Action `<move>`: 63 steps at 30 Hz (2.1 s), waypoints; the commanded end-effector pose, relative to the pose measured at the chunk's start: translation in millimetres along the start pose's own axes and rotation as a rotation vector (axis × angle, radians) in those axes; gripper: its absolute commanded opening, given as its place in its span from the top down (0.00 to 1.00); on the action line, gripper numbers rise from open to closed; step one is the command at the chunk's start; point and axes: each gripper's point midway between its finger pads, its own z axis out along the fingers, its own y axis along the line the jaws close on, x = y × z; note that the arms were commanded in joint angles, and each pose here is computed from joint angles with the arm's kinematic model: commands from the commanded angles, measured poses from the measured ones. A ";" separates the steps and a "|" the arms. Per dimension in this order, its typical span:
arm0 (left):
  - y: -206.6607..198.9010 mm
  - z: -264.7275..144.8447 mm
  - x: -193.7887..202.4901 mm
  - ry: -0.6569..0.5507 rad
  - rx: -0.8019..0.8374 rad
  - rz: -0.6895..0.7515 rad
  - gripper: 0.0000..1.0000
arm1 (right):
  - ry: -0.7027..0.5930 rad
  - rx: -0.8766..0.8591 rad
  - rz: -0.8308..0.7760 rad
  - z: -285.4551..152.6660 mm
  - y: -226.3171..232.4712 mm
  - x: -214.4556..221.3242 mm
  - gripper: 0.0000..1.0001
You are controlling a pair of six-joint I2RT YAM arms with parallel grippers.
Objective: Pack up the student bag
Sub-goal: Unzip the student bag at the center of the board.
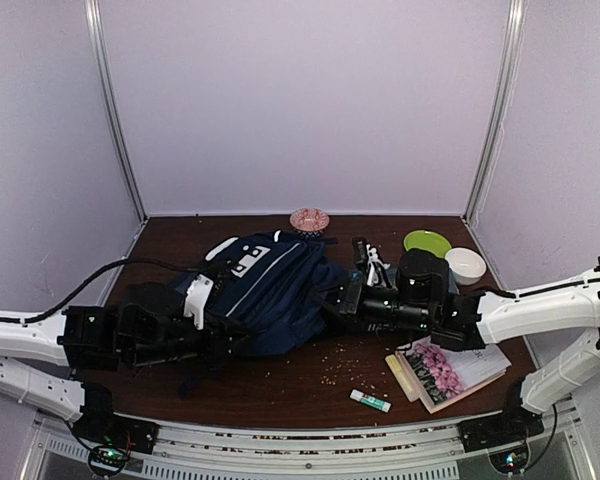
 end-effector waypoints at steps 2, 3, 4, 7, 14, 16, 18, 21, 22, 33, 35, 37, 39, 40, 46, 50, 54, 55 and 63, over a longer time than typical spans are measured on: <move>5.1 -18.0 -34.8 -0.132 -0.041 0.039 0.29 | -0.120 -0.280 -0.124 -28.1 79.0 -39.7 1.00; 8.1 -19.8 -37.7 -0.134 -0.058 0.050 0.29 | -0.126 -0.286 -0.132 -31.2 79.1 -40.9 1.00; 12.2 -21.1 -40.5 -0.137 -0.079 0.053 0.29 | -0.133 -0.289 -0.137 -34.1 77.9 -41.7 1.00; 32.7 -20.1 -42.6 -0.130 -0.149 0.024 0.27 | -0.141 -0.285 -0.136 -39.4 71.8 -41.5 1.00; 41.0 11.7 -44.3 -0.032 -0.135 -0.013 0.26 | -0.144 -0.236 -0.120 -41.8 50.6 -36.0 1.00; 31.3 20.9 -47.5 -0.015 -0.101 0.005 0.25 | -0.143 -0.230 -0.116 -42.0 48.1 -35.2 1.00; 22.2 28.0 -50.9 -0.009 -0.064 0.019 0.25 | -0.142 -0.225 -0.118 -42.5 47.0 -35.0 1.00; 9.9 32.6 -53.2 -0.008 -0.003 0.034 0.24 | -0.142 -0.210 -0.123 -43.4 44.4 -35.2 1.00; 8.2 33.4 -52.9 -0.007 0.006 0.036 0.23 | -0.141 -0.206 -0.125 -43.8 43.5 -35.1 1.00; 26.0 79.4 -10.5 0.194 -0.103 0.086 0.31 | -0.152 -0.189 -0.131 -49.3 37.7 -39.1 1.00; 23.4 83.9 -12.0 0.207 -0.100 0.098 0.32 | -0.151 -0.185 -0.131 -49.7 36.4 -39.4 1.00; 17.2 81.3 -19.5 0.180 -0.071 0.093 0.29 | -0.149 -0.182 -0.132 -50.8 35.6 -38.8 1.00; 13.6 71.1 -33.7 0.125 -0.057 0.088 0.25 | -0.148 -0.173 -0.137 -51.7 33.8 -38.4 1.00; 12.3 66.5 -38.5 0.110 -0.052 0.088 0.24 | -0.150 -0.169 -0.140 -52.7 33.1 -38.7 1.00; -0.2 46.9 -51.8 0.081 0.011 0.075 0.22 | -0.156 -0.153 -0.145 -53.8 29.1 -41.3 1.00; 2.7 58.6 -39.4 0.144 -0.013 0.075 0.21 | -0.159 -0.148 -0.147 -52.7 27.4 -42.3 1.00; 3.6 74.9 -23.3 0.228 -0.030 0.085 0.21 | -0.154 -0.144 -0.144 -51.5 25.7 -41.9 1.00; 1.6 77.9 -21.5 0.241 -0.028 0.092 0.21 | -0.152 -0.141 -0.143 -51.6 25.0 -41.4 1.00; 18.0 96.3 -5.9 0.328 -0.143 0.124 0.31 | -0.153 -0.122 -0.153 -54.4 21.2 -42.8 1.00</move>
